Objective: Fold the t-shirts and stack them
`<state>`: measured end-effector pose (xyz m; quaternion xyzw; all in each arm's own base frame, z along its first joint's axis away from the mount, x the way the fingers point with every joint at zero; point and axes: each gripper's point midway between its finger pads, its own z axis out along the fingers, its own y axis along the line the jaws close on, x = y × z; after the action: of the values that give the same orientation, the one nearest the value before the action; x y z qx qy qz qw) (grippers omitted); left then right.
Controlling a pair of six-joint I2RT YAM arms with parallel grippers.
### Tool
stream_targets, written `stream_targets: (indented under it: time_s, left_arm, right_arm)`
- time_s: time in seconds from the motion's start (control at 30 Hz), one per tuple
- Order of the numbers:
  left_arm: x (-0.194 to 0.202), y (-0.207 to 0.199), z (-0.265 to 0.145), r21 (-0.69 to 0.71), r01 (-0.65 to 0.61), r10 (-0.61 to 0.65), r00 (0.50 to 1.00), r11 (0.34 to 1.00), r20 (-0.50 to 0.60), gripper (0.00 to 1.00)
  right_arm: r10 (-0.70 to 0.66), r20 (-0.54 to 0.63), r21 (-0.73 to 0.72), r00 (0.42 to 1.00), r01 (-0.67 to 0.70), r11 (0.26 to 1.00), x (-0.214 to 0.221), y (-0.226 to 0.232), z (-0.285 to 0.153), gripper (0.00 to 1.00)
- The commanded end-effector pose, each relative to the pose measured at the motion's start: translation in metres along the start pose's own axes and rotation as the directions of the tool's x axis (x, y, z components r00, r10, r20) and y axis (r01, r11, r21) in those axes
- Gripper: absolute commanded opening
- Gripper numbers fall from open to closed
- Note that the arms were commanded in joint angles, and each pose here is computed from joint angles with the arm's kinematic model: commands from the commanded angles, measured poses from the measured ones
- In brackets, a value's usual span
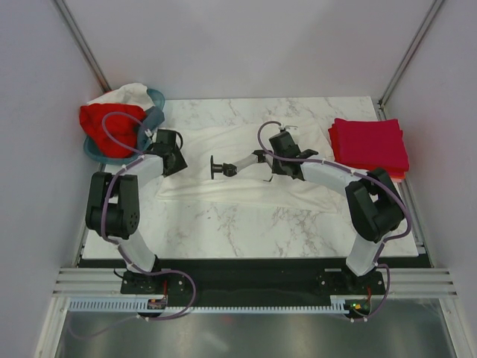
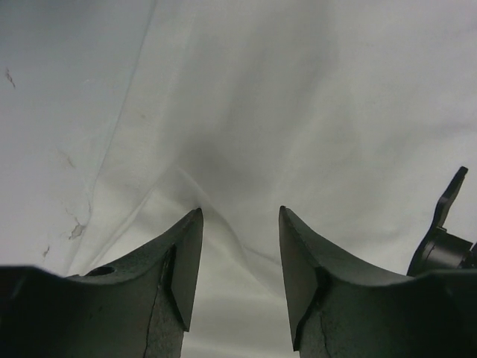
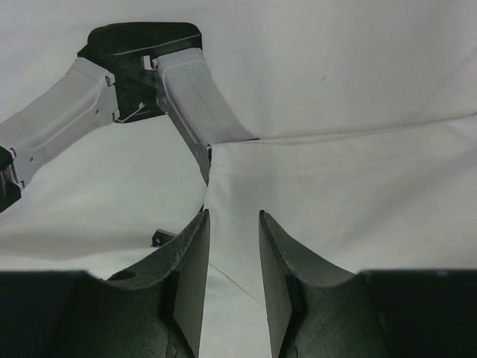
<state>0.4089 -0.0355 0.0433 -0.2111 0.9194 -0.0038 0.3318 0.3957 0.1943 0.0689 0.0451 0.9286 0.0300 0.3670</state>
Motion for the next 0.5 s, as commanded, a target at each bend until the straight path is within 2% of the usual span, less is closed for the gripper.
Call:
stream_targets:
  time_s: [0.0,0.13,0.27,0.3,0.37,0.4,0.47]
  left_arm:
    - [-0.021,0.0,0.005,-0.039,0.023,-0.022,0.999,0.999,0.046,0.5]
    - [-0.018,0.006,0.008,-0.078,0.015,-0.014,1.0,0.997,0.023,0.34]
    - [-0.017,0.013,0.002,-0.108,0.009,-0.006,1.0,0.994,0.023,0.04]
    - [-0.016,0.015,-0.001,-0.113,0.007,-0.005,1.0,0.994,0.019,0.02]
    - [-0.016,0.017,-0.005,-0.122,0.007,-0.004,1.0,0.992,0.024,0.03]
    - [-0.015,0.019,-0.007,-0.127,0.005,-0.002,1.0,0.992,0.025,0.08]
    - [-0.016,0.023,-0.01,-0.136,0.006,-0.002,1.0,0.991,0.029,0.3]
  right_arm:
    - [0.017,0.036,0.019,0.999,-0.018,1.0,-0.005,-0.004,0.0,0.4]
    - [0.02,0.035,0.019,0.999,-0.02,1.0,-0.004,-0.004,0.002,0.4]
    - [0.025,0.037,0.018,0.999,-0.026,1.0,-0.004,-0.004,0.002,0.4]
    - [0.023,0.034,0.018,0.999,-0.023,1.0,-0.003,-0.003,0.003,0.4]
    - [0.024,0.032,0.014,0.999,-0.025,1.0,-0.002,-0.003,0.003,0.4]
    - [0.026,0.031,0.013,0.999,-0.026,1.0,-0.002,-0.002,0.003,0.4]
    - [0.029,0.032,0.013,0.999,-0.029,0.999,-0.003,-0.003,0.003,0.4]
